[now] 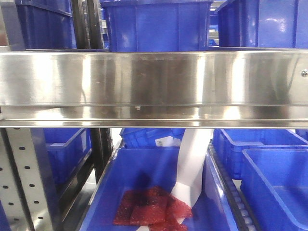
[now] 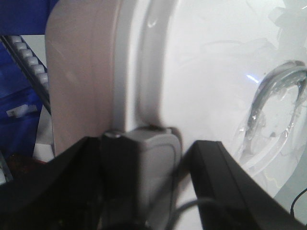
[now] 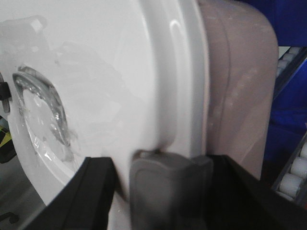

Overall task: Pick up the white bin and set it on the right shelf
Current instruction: 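Drive the base up to the metal shelf rack holding the bin, then raise the held bin with both grippers above the upper shelf lip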

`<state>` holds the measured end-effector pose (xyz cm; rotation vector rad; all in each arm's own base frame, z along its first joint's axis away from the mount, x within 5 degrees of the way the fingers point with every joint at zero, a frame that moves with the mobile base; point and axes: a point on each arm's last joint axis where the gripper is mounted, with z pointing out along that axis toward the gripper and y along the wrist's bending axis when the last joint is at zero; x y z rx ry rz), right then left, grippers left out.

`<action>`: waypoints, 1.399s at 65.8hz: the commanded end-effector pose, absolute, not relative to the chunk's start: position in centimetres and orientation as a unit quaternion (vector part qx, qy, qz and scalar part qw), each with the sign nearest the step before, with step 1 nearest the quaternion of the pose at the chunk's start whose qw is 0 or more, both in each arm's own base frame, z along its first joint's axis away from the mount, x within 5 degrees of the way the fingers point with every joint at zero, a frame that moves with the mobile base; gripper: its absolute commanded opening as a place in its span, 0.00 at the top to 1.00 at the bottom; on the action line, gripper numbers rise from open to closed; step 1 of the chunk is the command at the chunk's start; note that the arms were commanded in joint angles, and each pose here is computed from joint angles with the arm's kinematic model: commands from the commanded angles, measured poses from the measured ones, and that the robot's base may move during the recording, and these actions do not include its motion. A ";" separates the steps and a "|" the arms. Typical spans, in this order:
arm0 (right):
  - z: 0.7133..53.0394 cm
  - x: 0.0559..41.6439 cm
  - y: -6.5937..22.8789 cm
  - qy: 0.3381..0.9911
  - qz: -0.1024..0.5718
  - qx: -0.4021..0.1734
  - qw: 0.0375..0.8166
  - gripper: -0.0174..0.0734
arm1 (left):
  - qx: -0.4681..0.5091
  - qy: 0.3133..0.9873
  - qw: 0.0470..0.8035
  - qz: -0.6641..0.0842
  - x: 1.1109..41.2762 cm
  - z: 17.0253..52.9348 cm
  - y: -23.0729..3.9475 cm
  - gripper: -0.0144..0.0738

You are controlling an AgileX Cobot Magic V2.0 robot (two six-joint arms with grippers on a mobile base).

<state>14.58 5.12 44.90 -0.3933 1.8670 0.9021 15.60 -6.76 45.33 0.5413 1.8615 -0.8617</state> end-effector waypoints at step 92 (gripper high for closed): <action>44.5 20.4 5.7 0.710 0.589 -0.109 0.372 0.35 | 0.158 0.689 0.406 -0.579 22.0 45.0 -8.6 0.58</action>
